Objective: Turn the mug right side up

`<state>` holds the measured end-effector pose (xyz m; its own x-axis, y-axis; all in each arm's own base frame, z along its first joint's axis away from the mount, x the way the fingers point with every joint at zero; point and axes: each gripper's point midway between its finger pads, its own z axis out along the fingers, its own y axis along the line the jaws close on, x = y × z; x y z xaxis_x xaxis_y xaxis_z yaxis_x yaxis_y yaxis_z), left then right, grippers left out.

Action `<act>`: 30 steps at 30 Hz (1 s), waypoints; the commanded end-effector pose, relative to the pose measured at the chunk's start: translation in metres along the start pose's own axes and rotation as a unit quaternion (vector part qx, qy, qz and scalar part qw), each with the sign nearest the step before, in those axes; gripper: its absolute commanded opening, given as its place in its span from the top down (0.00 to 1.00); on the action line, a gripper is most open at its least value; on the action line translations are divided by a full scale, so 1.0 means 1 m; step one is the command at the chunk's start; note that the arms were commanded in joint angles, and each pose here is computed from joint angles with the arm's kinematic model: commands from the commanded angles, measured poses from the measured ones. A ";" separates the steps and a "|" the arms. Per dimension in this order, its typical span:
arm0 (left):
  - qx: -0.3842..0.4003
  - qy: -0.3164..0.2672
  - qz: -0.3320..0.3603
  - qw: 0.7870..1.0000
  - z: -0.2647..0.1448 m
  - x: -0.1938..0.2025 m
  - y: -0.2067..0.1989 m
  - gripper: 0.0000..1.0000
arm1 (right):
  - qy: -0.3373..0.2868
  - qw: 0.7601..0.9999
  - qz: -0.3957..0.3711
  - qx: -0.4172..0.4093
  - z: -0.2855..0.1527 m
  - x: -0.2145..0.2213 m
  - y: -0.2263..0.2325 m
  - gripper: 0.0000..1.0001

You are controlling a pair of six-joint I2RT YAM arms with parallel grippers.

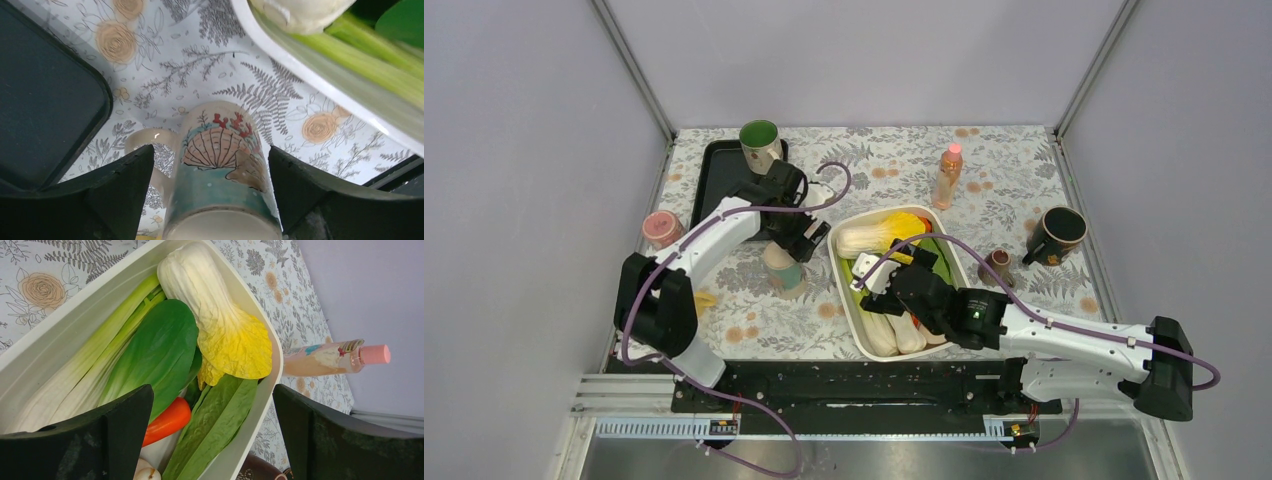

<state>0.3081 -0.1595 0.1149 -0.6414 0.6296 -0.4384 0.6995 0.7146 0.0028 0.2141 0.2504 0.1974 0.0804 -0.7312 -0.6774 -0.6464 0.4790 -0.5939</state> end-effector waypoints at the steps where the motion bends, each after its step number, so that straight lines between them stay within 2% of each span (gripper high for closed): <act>1: 0.016 0.012 0.031 0.999 -0.011 0.018 -0.010 0.15 | -0.028 0.999 0.022 -0.002 -0.007 -0.014 -0.003 0.01; 11: 0.088 0.039 0.092 0.991 -0.027 0.057 -0.040 0.21 | -0.017 1.000 0.017 0.003 -0.004 -0.009 -0.003 0.01; 15: 0.087 0.022 0.098 0.991 -0.035 0.052 -0.041 0.18 | -0.012 1.000 0.012 0.002 -0.002 -0.006 0.000 0.01; 21: 0.023 -0.083 0.016 0.996 -0.045 -0.009 -0.022 0.10 | -0.006 1.000 0.013 0.002 0.002 -0.006 0.002 0.01; 26: -0.059 -0.170 -0.102 0.978 -0.069 -0.042 0.026 0.03 | 0.008 0.999 0.016 0.030 0.003 -0.003 -0.008 0.01; 28: -0.078 -0.177 -0.149 0.970 -0.076 -0.040 0.049 0.02 | 0.011 0.999 0.029 0.035 0.004 -0.002 -0.010 0.01; 30: -0.087 -0.161 -0.180 0.967 -0.077 -0.029 0.065 0.02 | 0.015 0.998 0.045 0.040 0.005 0.001 -0.012 0.01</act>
<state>0.3090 -0.1357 0.1581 -0.6791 0.4262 -0.5977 0.5588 0.8281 -0.0444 0.2176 0.2467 0.1896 0.0495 -0.7508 -0.6586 -0.6315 0.4873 -0.6030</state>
